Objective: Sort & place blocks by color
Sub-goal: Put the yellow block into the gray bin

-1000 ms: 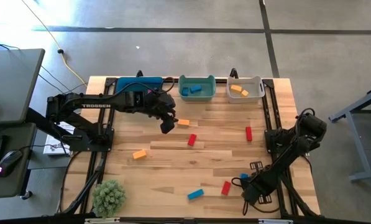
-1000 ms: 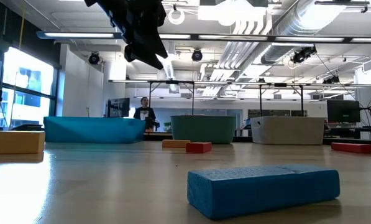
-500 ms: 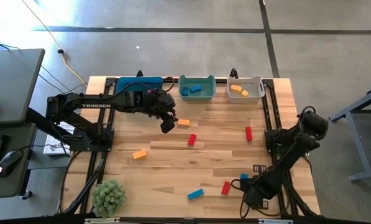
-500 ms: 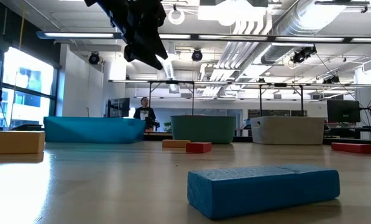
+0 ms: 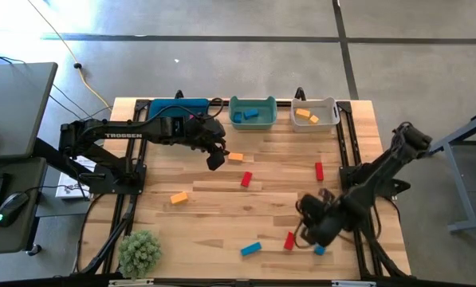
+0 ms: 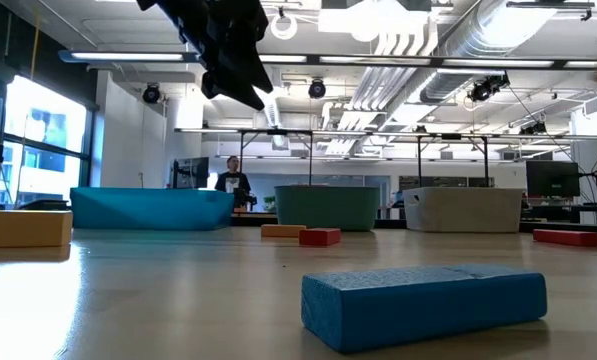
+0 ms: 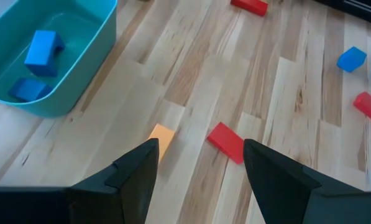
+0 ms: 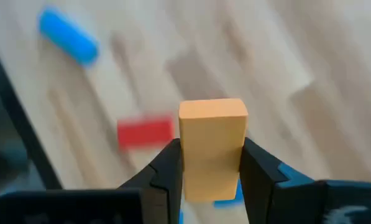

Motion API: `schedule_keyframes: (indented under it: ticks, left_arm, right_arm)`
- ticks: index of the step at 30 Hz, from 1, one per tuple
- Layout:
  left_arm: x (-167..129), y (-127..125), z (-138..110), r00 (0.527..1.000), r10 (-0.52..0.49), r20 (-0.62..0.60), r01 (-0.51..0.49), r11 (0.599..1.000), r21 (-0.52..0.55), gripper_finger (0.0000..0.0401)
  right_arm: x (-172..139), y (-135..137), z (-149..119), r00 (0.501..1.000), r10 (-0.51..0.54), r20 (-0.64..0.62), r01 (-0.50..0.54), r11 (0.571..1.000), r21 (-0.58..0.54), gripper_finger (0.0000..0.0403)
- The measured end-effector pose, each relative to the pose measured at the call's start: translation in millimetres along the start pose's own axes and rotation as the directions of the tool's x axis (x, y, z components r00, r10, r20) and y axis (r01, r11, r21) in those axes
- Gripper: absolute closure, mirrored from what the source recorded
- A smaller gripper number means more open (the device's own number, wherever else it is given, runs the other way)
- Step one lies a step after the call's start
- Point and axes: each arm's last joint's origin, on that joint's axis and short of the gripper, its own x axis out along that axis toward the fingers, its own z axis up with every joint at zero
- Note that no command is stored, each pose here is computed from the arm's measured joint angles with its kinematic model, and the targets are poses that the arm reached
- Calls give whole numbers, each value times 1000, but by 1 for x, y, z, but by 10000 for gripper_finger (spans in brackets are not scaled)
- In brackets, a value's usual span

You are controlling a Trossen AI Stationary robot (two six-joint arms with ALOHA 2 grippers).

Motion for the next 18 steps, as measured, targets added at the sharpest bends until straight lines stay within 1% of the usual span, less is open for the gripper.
schedule_keyframes:
  ticks: [5,9,13,18]
  left_arm:
    - [0,0,0,1000,0,1,0,1000,0,176]
    - [0,0,0,1000,3,2,-3,1000,3,176]
    - [0,4,1,999,50,12,-49,999,-4,176]
    - [0,17,6,989,139,50,-138,990,-34,176]
  right_arm:
    - [-12,-23,36,991,-18,133,11,999,53,308]
    - [-20,-46,65,975,-62,216,39,993,109,308]
    - [-26,-73,91,947,-141,288,100,983,155,308]
    - [-30,-109,121,884,-290,366,224,951,213,308]
